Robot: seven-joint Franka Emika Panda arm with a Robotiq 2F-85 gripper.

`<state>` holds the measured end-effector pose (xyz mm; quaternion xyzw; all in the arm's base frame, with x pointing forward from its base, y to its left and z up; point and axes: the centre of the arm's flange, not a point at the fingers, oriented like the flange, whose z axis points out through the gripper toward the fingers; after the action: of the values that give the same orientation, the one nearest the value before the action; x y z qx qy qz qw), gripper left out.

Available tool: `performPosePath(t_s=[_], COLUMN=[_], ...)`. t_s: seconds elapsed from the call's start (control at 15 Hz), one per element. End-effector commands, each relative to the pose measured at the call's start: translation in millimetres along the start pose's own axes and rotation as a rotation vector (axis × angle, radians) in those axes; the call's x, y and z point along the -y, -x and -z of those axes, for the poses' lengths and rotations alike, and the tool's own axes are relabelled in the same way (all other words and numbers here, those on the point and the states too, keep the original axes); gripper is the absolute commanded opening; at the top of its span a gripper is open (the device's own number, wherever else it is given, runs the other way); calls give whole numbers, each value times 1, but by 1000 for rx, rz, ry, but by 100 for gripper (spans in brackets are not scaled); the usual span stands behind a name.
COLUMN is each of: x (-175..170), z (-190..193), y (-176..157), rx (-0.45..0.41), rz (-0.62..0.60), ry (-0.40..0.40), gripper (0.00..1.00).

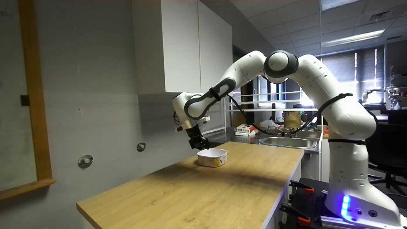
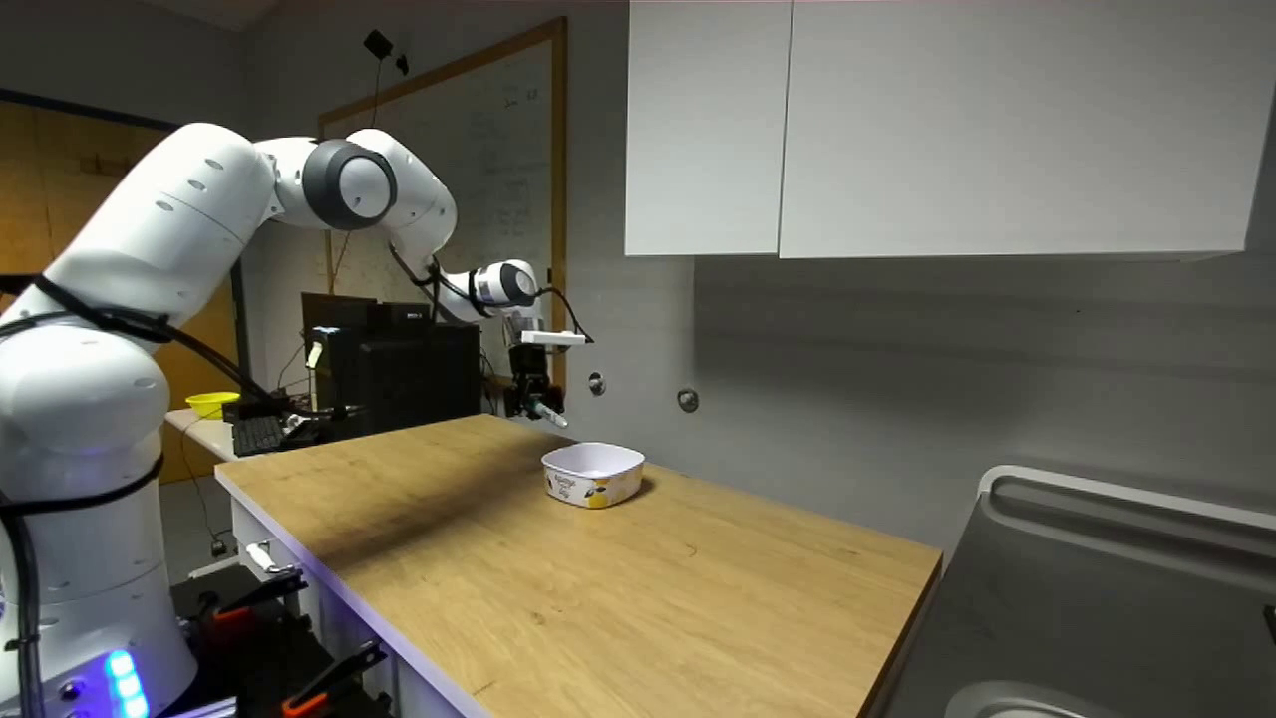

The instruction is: Put the marker in the white bowl

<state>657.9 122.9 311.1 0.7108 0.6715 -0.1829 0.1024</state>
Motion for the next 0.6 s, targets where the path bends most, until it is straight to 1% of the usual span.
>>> performPosePath(t_s=[0.0,0.07,0.13,0.27,0.53], x=[4,3,2,-1,-4], z=[-1,-1,-1,-1,-3], y=[7,6,5,3,2], rx=[-52,-72,-104,-157,-207], rz=[71,90,109,137,188], ry=[32,50,63,90,127], gripper=[8,8,10,8,6])
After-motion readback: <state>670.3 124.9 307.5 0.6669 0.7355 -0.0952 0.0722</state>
